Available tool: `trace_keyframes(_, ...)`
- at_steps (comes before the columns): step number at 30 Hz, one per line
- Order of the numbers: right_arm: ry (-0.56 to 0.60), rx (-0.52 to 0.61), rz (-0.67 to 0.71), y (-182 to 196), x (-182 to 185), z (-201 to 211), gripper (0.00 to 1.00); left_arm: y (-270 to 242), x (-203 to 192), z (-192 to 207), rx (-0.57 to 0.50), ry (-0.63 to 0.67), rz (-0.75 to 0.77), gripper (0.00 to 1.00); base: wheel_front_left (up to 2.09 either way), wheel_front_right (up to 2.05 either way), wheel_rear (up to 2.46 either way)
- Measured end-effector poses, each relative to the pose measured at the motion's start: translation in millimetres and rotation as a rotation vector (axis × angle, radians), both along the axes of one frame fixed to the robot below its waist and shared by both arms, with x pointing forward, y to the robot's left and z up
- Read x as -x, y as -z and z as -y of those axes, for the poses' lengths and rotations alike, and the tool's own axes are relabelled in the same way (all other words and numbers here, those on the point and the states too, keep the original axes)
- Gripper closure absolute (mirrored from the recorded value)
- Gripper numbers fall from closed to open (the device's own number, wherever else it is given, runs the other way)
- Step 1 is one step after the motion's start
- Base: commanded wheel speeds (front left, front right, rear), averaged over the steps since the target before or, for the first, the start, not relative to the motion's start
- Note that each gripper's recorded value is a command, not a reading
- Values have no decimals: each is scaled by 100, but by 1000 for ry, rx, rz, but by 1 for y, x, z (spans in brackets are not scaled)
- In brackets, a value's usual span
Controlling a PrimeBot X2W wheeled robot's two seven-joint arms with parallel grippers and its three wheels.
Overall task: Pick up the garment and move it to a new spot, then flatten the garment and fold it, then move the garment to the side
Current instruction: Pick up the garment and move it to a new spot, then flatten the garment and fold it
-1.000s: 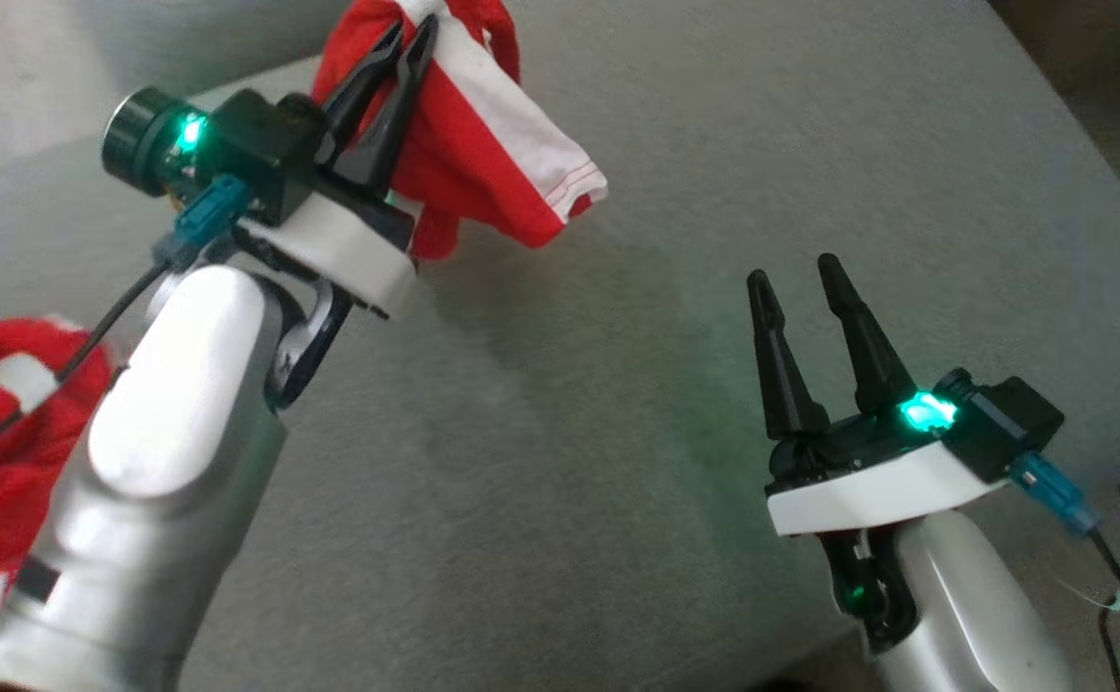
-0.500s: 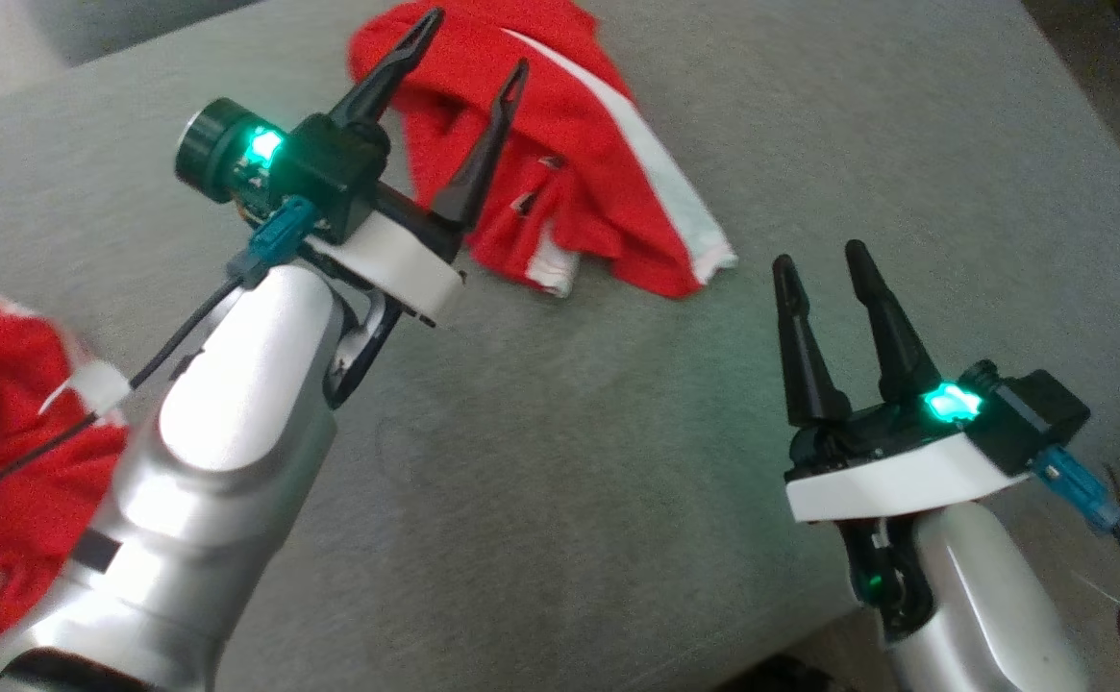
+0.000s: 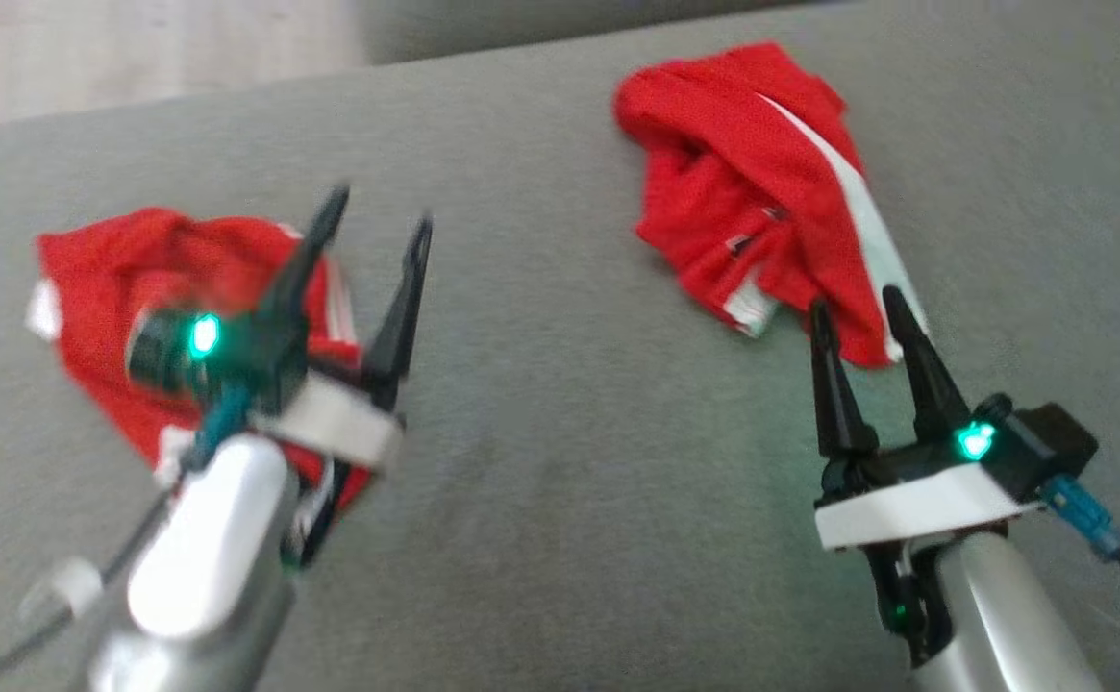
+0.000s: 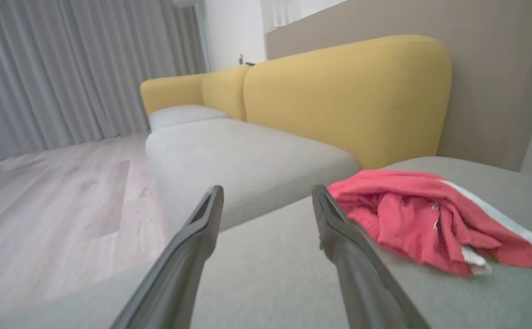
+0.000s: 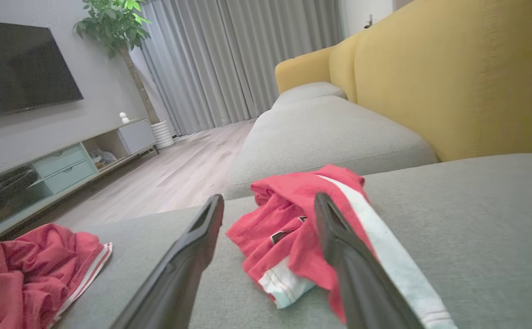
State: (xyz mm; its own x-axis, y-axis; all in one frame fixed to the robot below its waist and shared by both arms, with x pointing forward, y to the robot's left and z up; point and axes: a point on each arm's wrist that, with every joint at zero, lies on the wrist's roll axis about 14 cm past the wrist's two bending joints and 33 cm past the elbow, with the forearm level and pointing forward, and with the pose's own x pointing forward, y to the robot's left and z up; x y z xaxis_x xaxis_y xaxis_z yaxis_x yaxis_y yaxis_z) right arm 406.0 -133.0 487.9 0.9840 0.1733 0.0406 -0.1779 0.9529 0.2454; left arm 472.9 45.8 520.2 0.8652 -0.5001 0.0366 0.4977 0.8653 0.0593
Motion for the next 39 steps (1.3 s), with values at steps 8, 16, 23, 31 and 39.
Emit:
trace_keyframes(8,-109,21,-29,10,12,-37,0,45,70,-65,29,-231,-124,0,0,0,0)
trace_keyframes(16,-124,33,-25,9,12,-42,0,35,87,-73,79,-280,-102,0,0,0,0)
trace_keyframes(23,-139,148,-179,62,9,-38,0,39,91,-73,93,-290,-117,0,0,0,0)
trace_keyframes(31,-166,254,-301,94,-25,-41,0,53,91,-85,84,-328,-159,0,0,0,0)
trace_keyframes(39,-163,271,-385,119,-35,-39,0,61,87,-89,88,-350,-178,0,0,0,0)
